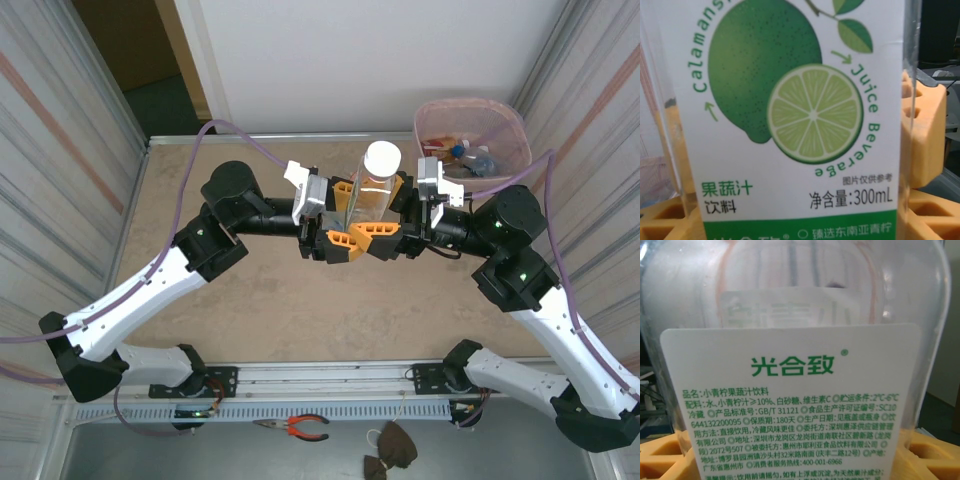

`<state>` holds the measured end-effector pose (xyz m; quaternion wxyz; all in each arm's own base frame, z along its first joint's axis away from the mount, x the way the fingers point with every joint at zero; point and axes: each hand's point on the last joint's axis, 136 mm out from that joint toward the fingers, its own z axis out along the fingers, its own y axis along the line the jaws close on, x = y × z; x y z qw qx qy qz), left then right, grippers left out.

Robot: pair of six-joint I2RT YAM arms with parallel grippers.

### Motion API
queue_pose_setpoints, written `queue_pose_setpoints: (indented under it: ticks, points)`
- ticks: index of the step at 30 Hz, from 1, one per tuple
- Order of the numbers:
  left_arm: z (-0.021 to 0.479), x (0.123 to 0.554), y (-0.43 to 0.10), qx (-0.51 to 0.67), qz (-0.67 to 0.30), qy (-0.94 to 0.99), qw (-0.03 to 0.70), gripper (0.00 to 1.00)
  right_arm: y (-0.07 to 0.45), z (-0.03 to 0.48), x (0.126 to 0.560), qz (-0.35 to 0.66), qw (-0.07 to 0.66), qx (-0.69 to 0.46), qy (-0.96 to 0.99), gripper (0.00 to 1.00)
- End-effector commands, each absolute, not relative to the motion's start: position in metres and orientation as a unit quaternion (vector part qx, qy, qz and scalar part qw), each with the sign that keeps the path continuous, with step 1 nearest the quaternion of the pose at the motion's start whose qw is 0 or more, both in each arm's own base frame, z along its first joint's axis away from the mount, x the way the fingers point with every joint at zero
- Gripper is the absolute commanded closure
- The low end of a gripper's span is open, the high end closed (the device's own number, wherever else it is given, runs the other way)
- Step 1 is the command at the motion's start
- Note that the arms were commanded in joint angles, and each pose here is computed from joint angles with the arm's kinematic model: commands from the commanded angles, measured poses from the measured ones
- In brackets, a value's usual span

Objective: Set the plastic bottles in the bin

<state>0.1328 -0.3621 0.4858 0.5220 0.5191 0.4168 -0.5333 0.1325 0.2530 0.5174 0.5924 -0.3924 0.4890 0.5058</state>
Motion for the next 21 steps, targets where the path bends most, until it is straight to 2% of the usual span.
queue_pose_setpoints:
  ticks: [1, 3, 12, 15, 21]
  points:
    - [0.506, 0.136, -0.349, 0.497, -0.516, 0.404, 0.569, 0.30, 0.246, 0.541, 0.122, 0.511, 0.610, -0.387, 0.465, 0.42]
    - [0.506, 0.139, -0.347, 0.490, -0.510, 0.410, 0.575, 0.21, 0.244, 0.542, 0.125, 0.506, 0.616, -0.378, 0.471, 0.43]
    - [0.488, 0.168, -0.329, 0.443, -0.455, 0.488, 0.598, 0.02, 0.230, 0.543, 0.158, 0.422, 0.655, -0.345, 0.523, 0.47]
    - [0.474, 0.187, -0.319, 0.422, -0.426, 0.534, 0.596, 0.01, 0.221, 0.541, 0.181, 0.386, 0.661, -0.319, 0.559, 0.48]
    - [0.446, 0.224, -0.297, 0.371, -0.367, 0.625, 0.580, 0.01, 0.183, 0.523, 0.256, 0.335, 0.646, -0.215, 0.651, 0.48]
